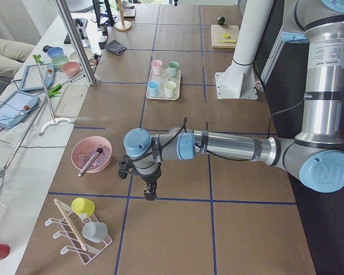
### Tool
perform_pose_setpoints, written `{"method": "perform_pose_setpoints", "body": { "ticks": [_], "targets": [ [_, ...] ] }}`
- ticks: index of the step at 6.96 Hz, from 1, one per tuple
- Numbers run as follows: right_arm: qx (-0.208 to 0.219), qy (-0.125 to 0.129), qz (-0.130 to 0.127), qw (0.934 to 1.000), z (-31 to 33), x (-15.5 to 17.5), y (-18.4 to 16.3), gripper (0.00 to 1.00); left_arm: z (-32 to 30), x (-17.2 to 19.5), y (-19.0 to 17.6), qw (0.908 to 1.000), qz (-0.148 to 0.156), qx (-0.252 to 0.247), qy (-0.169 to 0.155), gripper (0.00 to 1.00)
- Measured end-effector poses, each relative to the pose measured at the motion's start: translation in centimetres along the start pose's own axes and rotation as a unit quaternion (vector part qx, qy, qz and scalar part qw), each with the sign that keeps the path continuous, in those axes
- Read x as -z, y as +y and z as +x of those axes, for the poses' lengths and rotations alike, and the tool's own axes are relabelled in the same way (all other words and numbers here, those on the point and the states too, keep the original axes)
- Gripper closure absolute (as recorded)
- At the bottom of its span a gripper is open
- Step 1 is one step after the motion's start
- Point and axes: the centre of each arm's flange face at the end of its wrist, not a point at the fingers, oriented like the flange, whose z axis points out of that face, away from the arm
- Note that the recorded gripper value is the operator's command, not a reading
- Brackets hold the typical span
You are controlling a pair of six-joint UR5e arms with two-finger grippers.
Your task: Place all cups on tray
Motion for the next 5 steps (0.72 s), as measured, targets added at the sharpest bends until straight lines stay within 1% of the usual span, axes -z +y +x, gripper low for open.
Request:
{"method": "perform_pose_setpoints", "body": {
  "ticks": [2, 5],
  "targets": [
    [0.004, 0.000, 0.004, 1.0000, -0.02, 0.02, -0.12, 0.00, 0.43, 0.24, -0.21, 1.0000, 0.003, -0.006, -0.001, 0.00],
    [0.003, 0.000, 0.003, 1.0000, 0.17, -0.16, 0.10, 0.00, 0.63, 0.38, -0.31, 0.9999, 0.004, -0.009, -0.002, 0.00]
  ]
}}
